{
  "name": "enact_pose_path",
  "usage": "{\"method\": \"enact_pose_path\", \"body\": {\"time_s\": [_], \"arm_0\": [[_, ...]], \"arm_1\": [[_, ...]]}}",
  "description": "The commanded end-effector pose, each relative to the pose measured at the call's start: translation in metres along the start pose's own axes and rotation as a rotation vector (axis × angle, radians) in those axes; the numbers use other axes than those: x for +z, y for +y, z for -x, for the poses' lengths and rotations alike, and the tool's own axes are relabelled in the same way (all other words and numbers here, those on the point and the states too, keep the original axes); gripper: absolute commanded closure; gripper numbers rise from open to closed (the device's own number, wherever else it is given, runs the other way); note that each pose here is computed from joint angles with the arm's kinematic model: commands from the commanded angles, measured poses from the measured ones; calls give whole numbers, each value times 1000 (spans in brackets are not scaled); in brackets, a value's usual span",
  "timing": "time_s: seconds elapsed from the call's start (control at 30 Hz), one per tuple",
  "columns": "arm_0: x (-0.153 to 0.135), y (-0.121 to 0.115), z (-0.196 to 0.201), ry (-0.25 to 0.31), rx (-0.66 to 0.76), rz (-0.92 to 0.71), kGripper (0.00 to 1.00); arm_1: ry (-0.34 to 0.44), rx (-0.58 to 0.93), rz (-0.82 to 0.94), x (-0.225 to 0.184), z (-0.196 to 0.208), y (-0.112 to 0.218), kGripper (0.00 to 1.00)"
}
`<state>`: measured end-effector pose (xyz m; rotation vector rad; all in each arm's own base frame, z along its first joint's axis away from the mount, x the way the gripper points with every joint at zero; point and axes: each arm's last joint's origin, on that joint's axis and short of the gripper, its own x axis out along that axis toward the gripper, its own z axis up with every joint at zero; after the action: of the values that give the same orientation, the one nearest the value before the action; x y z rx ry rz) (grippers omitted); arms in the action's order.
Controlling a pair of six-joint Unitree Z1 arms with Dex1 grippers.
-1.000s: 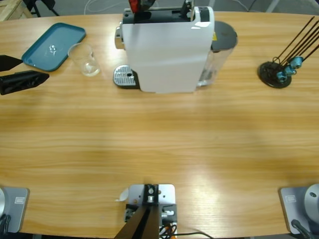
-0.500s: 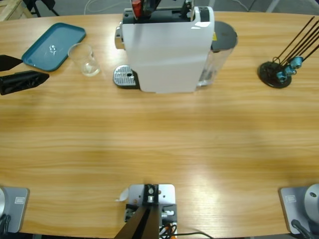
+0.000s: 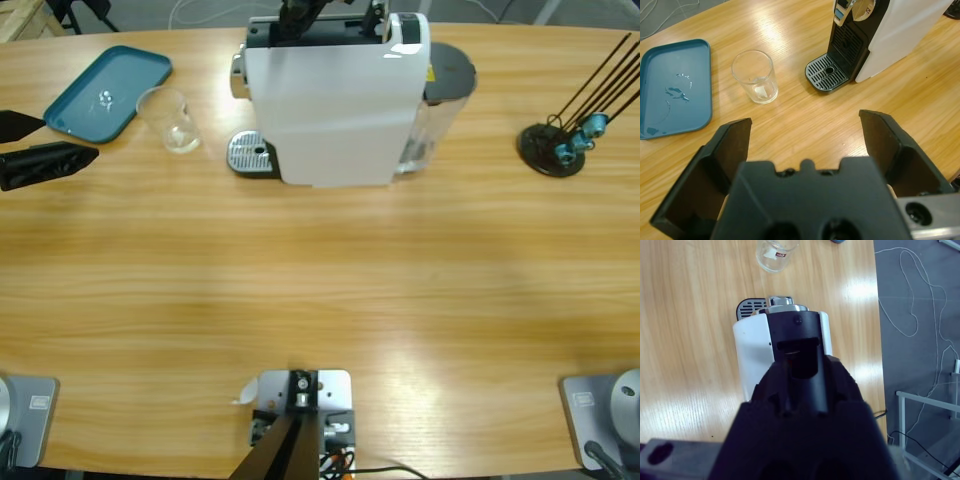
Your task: Pour coffee
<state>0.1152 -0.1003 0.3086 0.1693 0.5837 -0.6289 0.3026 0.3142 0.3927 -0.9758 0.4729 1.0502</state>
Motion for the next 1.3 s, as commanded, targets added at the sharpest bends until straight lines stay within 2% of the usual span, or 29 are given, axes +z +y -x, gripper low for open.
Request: {"method": "enact_pose_path", "body": {"time_s": [0.03,0.13,0.17,0.27,0.33,0.4,0.43,0.5,0.53,0.57,0.6,0.63,0.67,0.7,0.73,0.87,0.93,1.07,1.3], "arm_0": [[-10,-1,-1,15,-22,-14,69],[-10,-1,-1,15,-22,-14,69],[-10,-1,-1,15,-22,-14,69],[-10,-2,-2,20,-24,-14,69],[-10,-2,-3,23,-23,-14,69],[-10,-2,-4,27,-23,-15,69],[-11,-2,-4,30,-24,-15,69],[-10,-2,-6,36,-27,-16,69],[-10,-3,-7,39,-30,-17,69],[-10,-3,-7,42,-37,-17,69],[-10,-3,-8,46,-43,-17,69],[-11,-4,-9,49,-49,-17,69],[-11,-4,-9,51,-53,-17,69],[-11,-4,-8,49,-56,-19,69],[-11,-4,-8,46,-57,-20,69],[-11,-5,-5,36,-59,-21,69],[-10,-5,-5,33,-60,-21,69],[-10,-5,-3,29,-60,-21,69],[-10,-4,-3,25,-60,-21,69]], "arm_1": [[87,40,-26,-14,-33,2,745],[69,25,-18,-8,-23,3,726],[48,17,-11,-2,-15,5,646],[-70,21,9,28,20,21,624],[-140,-10,-32,45,55,32,355],[-193,-52,-65,53,91,40,239],[-222,-62,-73,53,110,42,130],[-262,-81,-89,47,146,45,83],[-274,-94,-104,41,168,46,106],[-275,-107,-121,34,185,48,171],[-276,-124,-140,27,201,50,289],[-276,-147,-166,20,215,51,491],[-269,-172,-202,13,226,53,747],[-254,-201,-238,6,232,55,944],[-228,-232,-271,0,234,56,1000],[-122,-337,-405,-16,212,60,1000],[-134,-368,-477,-20,200,63,1000],[-210,-416,-609,-30,164,67,1000],[-161,-528,-652,-30,126,65,1000]]}}
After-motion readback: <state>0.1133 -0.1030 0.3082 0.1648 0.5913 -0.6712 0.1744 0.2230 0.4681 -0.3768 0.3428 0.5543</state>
